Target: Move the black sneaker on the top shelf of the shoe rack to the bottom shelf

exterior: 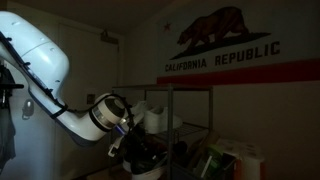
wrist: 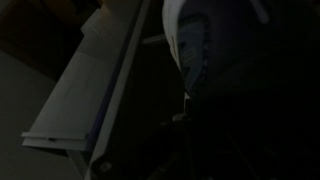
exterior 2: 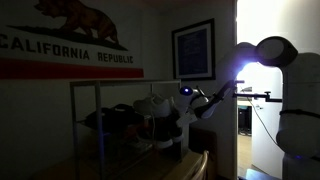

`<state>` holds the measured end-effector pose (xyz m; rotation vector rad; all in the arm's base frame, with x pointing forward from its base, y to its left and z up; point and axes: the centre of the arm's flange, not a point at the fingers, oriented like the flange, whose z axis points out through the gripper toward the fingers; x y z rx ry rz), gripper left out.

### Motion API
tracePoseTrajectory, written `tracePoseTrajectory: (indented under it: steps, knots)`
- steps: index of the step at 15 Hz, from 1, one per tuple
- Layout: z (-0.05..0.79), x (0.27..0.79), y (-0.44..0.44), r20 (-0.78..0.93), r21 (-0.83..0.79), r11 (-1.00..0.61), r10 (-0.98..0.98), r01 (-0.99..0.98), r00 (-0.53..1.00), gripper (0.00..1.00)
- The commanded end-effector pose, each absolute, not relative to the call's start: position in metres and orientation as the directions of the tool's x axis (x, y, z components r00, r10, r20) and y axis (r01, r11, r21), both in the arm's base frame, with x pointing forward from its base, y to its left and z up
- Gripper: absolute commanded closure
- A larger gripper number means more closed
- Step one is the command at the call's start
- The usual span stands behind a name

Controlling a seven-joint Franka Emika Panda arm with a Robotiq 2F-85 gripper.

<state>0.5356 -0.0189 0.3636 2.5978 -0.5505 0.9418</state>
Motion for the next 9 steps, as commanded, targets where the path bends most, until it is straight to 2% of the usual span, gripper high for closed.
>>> tracePoseTrajectory:
  steps: [1, 3, 9]
  knots:
    - [0.3576, 0.5616, -0.0145, 0.689, 0.148, -0.877, -0.240, -0.457, 0.684, 0.94]
    - [0.3572, 0.5655, -0.0160, 0.687, 0.147, -0.876, -0.244, -0.460, 0.684, 0.65]
    - [0.3611, 0.5659, -0.0173, 0.667, 0.159, -0.872, -0.251, -0.463, 0.702, 0.22]
